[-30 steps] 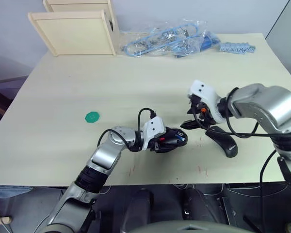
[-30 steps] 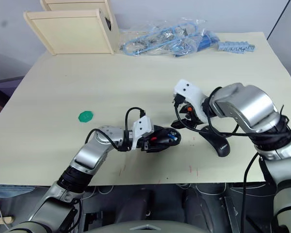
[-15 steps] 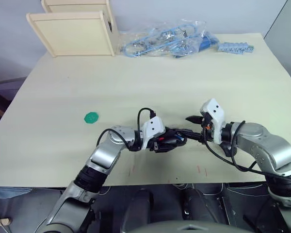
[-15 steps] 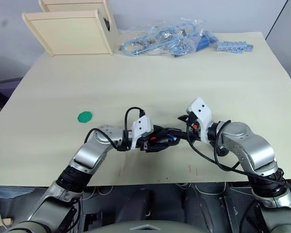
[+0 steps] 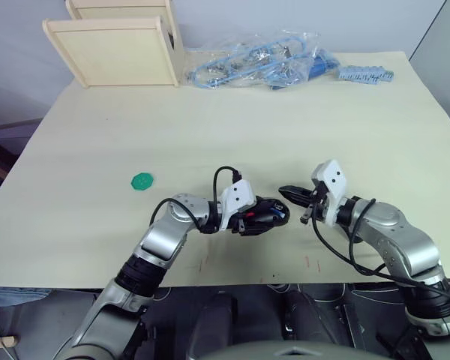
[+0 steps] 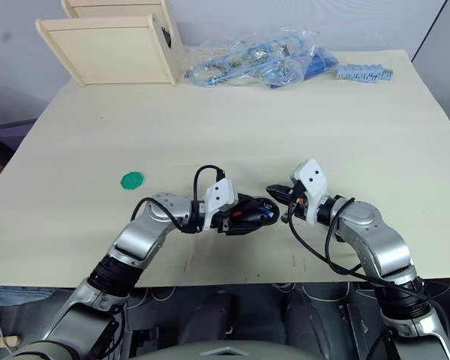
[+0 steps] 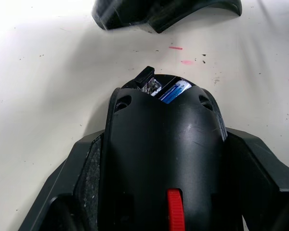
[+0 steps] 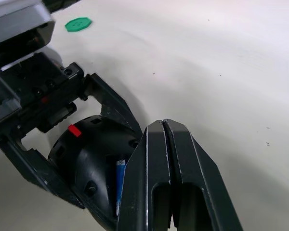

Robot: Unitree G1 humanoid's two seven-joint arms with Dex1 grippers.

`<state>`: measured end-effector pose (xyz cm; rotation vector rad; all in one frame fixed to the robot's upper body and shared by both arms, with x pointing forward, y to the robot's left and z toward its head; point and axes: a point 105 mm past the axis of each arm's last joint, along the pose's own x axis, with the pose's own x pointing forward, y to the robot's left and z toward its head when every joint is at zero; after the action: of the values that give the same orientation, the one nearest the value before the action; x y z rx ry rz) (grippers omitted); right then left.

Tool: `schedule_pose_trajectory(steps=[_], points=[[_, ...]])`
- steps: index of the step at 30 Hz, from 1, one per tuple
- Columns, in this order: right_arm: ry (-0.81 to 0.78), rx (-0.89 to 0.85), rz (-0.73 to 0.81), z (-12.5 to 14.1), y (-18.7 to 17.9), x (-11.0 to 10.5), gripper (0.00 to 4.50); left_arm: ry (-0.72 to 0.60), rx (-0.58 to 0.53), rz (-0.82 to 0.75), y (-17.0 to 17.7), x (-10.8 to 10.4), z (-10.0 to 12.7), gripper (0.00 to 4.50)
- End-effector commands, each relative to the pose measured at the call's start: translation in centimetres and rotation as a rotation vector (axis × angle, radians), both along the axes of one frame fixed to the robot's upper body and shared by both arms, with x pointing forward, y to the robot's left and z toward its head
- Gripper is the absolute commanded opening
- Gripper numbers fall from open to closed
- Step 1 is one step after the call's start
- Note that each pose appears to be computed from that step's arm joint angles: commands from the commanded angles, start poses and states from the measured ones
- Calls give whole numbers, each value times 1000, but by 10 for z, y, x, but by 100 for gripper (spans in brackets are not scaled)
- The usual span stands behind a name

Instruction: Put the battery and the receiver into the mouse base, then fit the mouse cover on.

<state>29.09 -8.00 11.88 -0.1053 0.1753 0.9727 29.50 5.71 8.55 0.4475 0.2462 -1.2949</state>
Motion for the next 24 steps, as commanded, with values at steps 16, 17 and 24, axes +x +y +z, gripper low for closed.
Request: schedule_pose_trajectory(steps=[16, 17, 24], points=[[-34, 6, 29, -3, 8, -4, 0, 25, 34, -8, 2, -4, -9, 300], [-34, 5, 30, -3, 8, -4, 0, 25, 34, -8, 2, -4, -9, 300], [26, -62, 11, -34, 6, -6, 0, 26, 32, -6, 1, -3, -9, 300]])
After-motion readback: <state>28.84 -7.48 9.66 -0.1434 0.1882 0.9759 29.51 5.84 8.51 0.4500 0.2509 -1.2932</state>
